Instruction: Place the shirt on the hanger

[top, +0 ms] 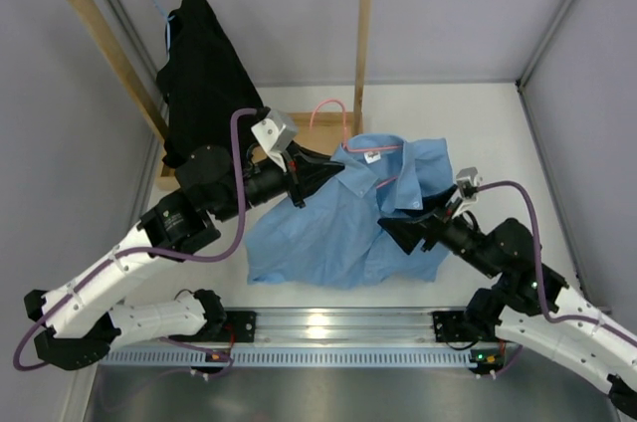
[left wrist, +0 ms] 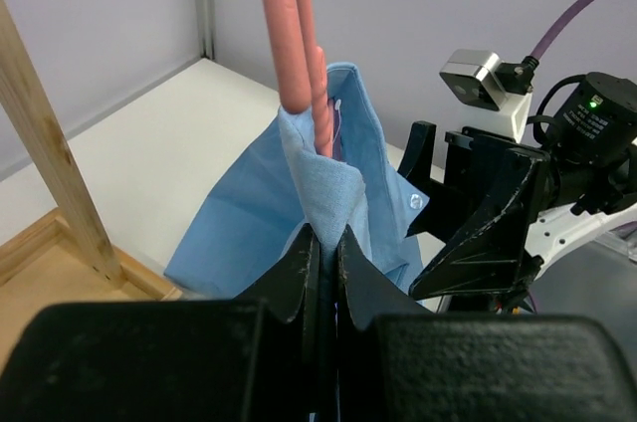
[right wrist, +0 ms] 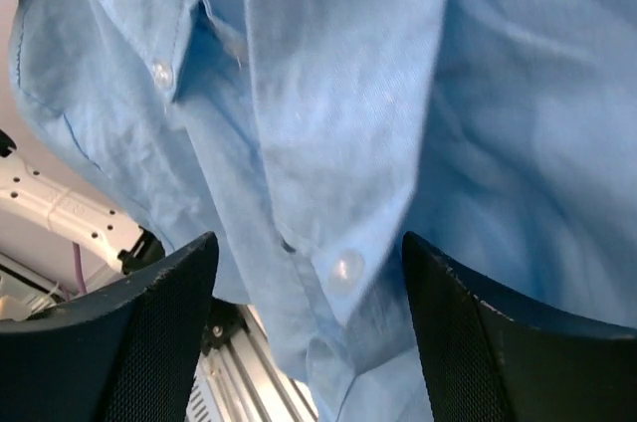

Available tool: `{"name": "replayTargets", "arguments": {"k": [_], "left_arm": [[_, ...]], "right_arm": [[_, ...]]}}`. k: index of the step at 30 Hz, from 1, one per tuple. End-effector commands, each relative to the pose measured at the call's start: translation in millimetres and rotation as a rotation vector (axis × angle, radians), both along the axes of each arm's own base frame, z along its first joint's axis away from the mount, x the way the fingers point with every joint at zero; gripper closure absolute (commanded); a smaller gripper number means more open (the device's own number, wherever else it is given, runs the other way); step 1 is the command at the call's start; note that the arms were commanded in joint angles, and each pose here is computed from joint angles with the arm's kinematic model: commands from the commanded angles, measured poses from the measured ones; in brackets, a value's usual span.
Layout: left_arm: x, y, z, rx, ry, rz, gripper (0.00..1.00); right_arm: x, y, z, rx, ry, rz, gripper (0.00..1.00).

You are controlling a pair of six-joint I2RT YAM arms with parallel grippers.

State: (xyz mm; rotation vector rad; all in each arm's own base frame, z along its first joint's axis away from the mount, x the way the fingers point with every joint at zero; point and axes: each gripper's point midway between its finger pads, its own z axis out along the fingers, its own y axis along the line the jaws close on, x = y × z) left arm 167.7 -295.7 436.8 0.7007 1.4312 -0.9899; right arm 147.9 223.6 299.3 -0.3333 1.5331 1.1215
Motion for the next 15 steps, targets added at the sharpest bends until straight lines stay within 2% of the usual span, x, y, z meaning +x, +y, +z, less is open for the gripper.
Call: {"name": "replayTargets", "arguments": {"k": [1,4,8,11,12,13,15], "left_arm": [[-5,5,47,-0.127,-0.098,-0.009,1.00],[7,8,36,-0.085,-0.097,0.051,1.00],[4,7,35,-0.080,-0.104,0.027,1.00],[6,-5,25,-0.049,-0.091,-0.002,1.00],[4,-6,24,-0.045,-0.090,-0.016,1.00],[0,-15,18,-0.026,-0.084,-0.066,1.00],[-15,-27,8,0.009,-0.089,-0.184,1.00]], "right_arm": [[-10,-22,-4,-0.039,0.016,-0.032,0.27],[-28,-42,5,-0.040,-0.032,-0.013,0.26],[-46,-77,14,-0.109,-0.049,-0.044,0.22],[-53,-90,50,-0.120,-0.084,-0.050,0.18],[-50,-83,42,-0.162,-0.067,-0.040,0.18],[-52,-85,60,-0.158,-0.087,-0.031,0.17],[-43,-71,63,-0.242,-0.088,-0.015,0.20]]}}
